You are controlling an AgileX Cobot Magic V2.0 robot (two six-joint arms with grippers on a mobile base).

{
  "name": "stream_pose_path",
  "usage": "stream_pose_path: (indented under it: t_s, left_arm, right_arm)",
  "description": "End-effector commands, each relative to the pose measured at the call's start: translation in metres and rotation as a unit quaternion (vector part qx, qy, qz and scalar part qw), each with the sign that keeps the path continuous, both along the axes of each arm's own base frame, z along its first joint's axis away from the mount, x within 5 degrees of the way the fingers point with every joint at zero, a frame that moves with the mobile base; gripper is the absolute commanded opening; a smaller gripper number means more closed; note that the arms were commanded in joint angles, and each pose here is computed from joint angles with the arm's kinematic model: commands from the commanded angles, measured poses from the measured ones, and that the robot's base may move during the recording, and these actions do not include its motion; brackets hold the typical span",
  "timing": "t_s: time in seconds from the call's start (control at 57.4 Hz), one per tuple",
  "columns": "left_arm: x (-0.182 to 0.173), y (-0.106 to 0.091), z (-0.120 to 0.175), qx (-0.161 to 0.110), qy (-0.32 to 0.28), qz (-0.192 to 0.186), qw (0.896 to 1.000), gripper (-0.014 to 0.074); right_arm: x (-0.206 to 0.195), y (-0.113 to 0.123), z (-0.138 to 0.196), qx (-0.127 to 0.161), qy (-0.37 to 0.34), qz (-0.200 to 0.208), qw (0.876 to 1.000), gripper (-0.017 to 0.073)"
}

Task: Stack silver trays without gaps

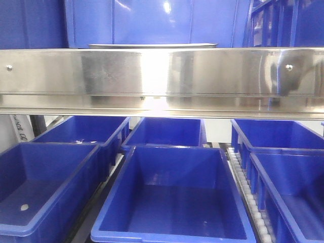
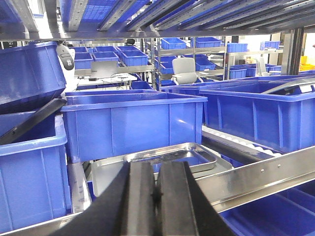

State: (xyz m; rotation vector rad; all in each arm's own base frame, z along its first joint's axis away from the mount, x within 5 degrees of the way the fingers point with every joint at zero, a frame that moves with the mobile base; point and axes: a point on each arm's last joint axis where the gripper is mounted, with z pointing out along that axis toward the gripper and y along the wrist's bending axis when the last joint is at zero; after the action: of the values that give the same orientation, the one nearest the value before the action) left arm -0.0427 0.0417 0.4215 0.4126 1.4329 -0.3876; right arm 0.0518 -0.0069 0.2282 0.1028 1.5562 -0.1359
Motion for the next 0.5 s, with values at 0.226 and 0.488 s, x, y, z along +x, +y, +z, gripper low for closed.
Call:
stream_pose_path:
  t_s: [0.226,0.488]
  left_arm:
    - [-0.001,0.000,0.001,-0.008,-0.008,-0.004,1.000,-0.0010]
    - [-0.001,0.000,0.001,-0.008,-0.008,-0.004,1.000,-0.0010]
  right_arm:
    - [0.003,0.000,-0.018,0.027,-0.002,0.012,1.000,-0.0081]
    - [0.004,0.001,-0.025,0.031,0.014,0.015,0.999,-0.0081]
